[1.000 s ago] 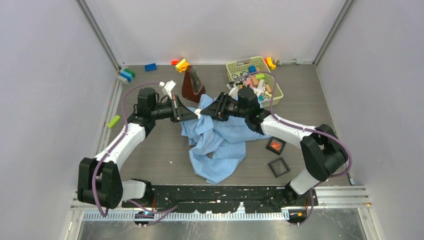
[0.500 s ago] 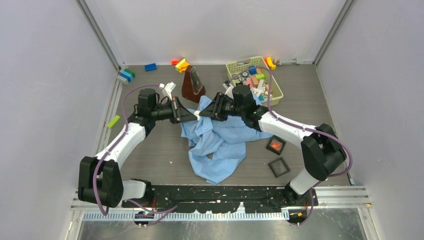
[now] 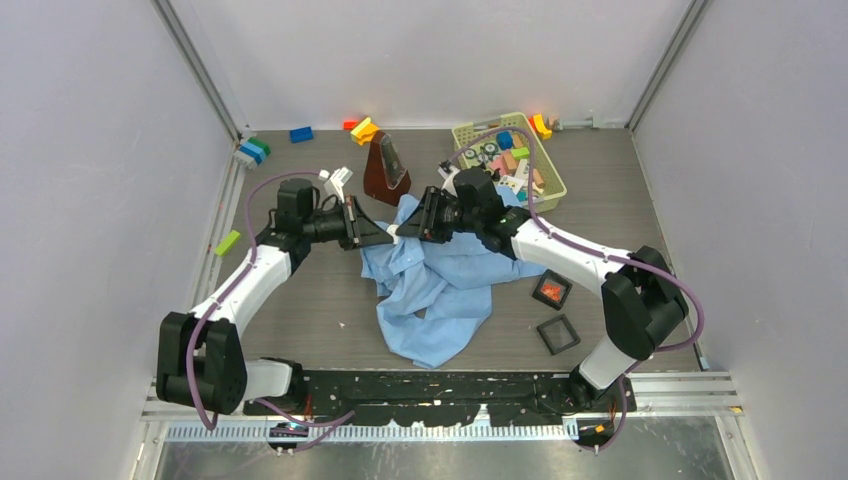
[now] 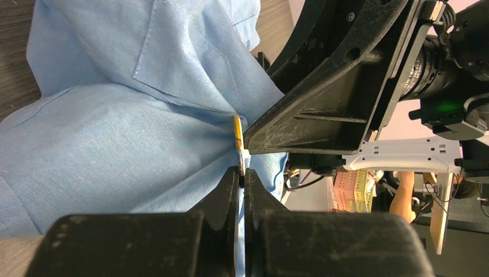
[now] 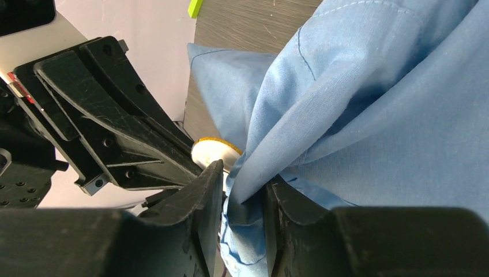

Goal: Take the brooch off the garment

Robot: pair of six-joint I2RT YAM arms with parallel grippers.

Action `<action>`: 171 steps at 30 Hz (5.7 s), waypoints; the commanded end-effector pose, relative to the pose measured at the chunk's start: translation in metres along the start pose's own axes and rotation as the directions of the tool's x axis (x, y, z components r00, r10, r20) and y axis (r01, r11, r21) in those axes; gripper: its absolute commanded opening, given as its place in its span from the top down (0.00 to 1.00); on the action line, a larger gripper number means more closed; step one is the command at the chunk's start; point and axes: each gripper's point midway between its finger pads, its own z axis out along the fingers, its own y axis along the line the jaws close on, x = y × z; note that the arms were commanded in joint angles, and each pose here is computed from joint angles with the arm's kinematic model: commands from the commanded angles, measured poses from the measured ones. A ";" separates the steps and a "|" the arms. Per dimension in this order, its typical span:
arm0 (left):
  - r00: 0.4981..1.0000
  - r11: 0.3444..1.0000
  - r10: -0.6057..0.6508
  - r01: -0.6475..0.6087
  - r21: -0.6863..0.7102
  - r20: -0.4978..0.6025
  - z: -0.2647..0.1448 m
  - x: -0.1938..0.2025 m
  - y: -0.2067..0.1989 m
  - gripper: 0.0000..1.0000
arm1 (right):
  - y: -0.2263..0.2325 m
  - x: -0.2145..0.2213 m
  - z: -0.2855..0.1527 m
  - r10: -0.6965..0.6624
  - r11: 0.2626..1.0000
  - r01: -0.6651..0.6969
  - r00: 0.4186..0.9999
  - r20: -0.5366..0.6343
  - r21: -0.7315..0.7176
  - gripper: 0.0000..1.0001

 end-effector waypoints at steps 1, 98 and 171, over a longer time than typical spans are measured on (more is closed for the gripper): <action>0.995 0.988 0.101 -0.102 0.114 0.012 -0.004 -0.010 -0.034 1.00 | -0.011 0.013 0.006 -0.049 0.995 0.051 0.998 -0.030 0.080 0.64; 0.968 0.935 0.202 -0.145 0.324 -0.150 -0.040 0.006 -0.112 1.00 | 0.103 0.008 -0.096 -0.314 0.835 0.321 0.945 0.093 -0.448 0.61; 0.950 0.953 0.259 -0.222 0.208 -0.172 -0.037 0.024 -0.090 1.00 | 0.049 -0.010 -0.058 -0.076 0.966 0.094 0.994 0.082 -0.240 0.57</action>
